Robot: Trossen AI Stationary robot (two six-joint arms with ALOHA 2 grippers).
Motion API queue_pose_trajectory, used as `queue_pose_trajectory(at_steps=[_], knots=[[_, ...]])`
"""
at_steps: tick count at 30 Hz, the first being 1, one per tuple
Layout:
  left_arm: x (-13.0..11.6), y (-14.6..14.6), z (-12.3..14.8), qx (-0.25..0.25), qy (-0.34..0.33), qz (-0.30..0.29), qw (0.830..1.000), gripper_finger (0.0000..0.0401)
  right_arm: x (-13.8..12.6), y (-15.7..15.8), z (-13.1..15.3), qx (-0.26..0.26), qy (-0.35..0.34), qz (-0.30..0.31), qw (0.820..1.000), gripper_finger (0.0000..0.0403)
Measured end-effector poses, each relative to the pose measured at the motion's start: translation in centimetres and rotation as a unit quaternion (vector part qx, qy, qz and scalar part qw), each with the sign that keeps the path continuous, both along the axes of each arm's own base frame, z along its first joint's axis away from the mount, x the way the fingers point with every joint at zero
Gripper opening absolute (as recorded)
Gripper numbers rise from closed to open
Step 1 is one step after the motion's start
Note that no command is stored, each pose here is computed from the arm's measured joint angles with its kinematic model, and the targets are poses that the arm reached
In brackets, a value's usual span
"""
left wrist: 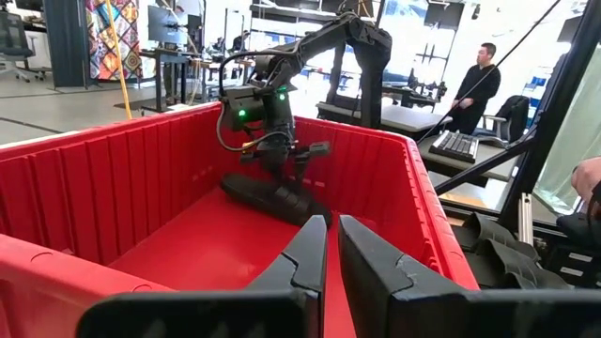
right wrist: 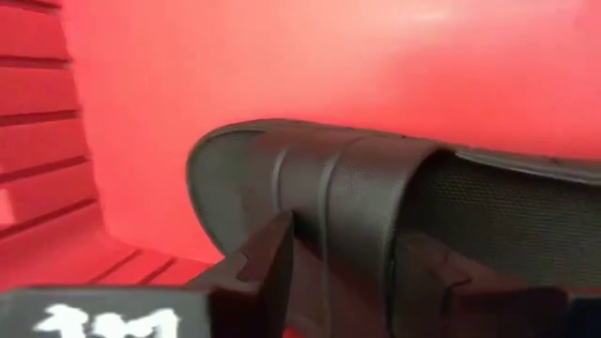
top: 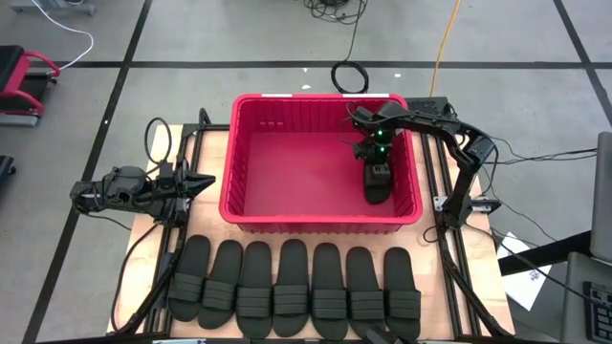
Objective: Pick and place slides into bin
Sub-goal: Put the black slides into the red bin
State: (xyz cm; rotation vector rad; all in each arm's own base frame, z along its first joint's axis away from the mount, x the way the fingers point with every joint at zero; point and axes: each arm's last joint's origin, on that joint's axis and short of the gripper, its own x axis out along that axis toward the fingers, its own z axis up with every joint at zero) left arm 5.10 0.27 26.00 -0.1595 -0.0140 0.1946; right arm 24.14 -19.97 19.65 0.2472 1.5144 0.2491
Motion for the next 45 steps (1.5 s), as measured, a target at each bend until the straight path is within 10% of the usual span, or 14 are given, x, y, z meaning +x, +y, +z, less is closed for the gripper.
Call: queue_pose_trajectory(at_steps=[32, 45], knots=[[0.0, 0.0, 0.0, 0.0, 0.0, 0.0, 1.0, 0.0031, 0.0, -0.7, 0.4, -0.119, 0.054, -0.031, 0.991, 0.0245], [0.0, 0.0, 0.0, 0.0, 0.0, 0.0, 1.0, 0.0031, -1.8, 1.9, 7.8, -0.217, -0.062, -0.035, 0.974, 0.0238]])
